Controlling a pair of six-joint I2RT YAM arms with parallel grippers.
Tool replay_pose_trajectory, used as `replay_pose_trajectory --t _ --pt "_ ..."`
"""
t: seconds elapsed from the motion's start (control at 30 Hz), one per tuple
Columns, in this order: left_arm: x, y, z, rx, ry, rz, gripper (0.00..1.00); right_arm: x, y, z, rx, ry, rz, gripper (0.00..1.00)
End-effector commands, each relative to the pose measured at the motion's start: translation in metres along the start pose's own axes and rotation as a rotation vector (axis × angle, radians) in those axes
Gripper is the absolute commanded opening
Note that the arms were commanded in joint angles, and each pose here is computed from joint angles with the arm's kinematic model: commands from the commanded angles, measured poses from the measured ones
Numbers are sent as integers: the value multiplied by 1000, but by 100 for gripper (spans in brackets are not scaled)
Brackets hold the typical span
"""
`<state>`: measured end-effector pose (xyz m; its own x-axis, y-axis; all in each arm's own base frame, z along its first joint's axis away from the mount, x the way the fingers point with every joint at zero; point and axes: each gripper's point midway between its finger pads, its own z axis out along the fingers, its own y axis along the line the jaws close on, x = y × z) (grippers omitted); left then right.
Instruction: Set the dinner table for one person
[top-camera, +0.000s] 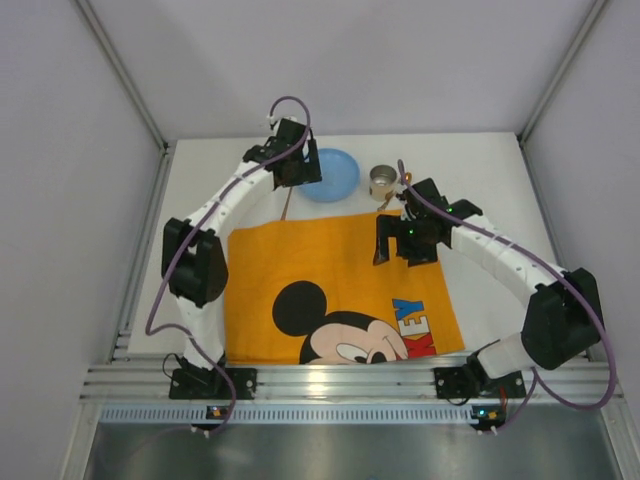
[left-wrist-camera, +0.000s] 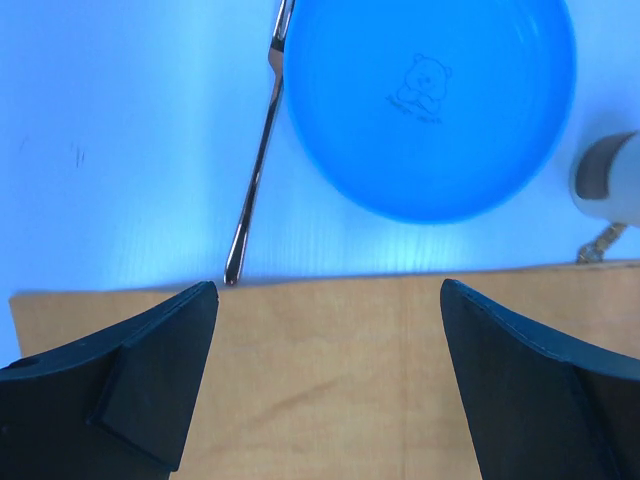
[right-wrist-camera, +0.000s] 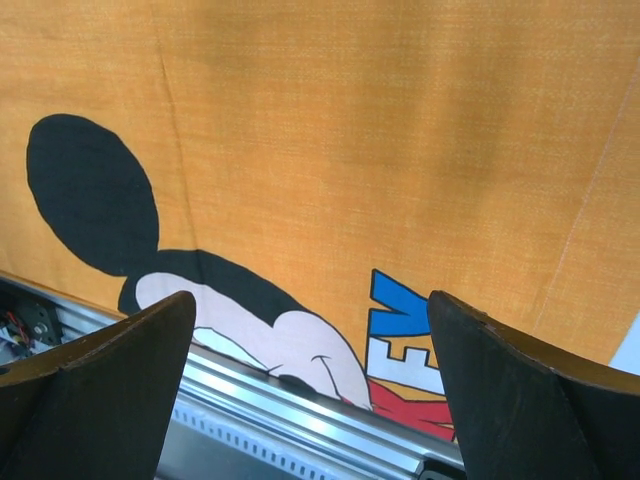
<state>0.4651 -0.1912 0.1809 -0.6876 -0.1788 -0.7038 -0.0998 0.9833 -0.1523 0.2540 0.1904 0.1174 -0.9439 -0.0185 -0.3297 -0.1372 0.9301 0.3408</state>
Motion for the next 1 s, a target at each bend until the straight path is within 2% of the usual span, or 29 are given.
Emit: replay_pose_trajectory --t 0.0,0.1,0.13,0.3,0.43,0.57,0.83,0.93,0.97 --pt "24 20 48 -91 133 95 98 -11 -11 -20 8 -52 9 100" --pt "13 21 74 -90 134 102 95 -12 -28 -24 53 -52 45 100" --pt "22 31 93 -114 169 104 94 -13 -31 -27 64 -59 56 100" --pt "10 52 120 -101 162 61 86 -16 -51 -37 114 -66 120 100" --pt "19 66 134 -78 194 73 68 -22 -56 -38 137 -55 145 100" --pt "30 72 144 -69 212 73 66 -29 -57 -40 157 -47 155 100" --pt "41 52 159 49 228 61 63 -44 -57 -37 180 -23 157 100" --pt "39 45 169 73 222 29 37 -47 -59 -36 196 -19 157 100" --pt "38 38 169 99 226 8 21 -48 -59 -36 198 -18 158 100"
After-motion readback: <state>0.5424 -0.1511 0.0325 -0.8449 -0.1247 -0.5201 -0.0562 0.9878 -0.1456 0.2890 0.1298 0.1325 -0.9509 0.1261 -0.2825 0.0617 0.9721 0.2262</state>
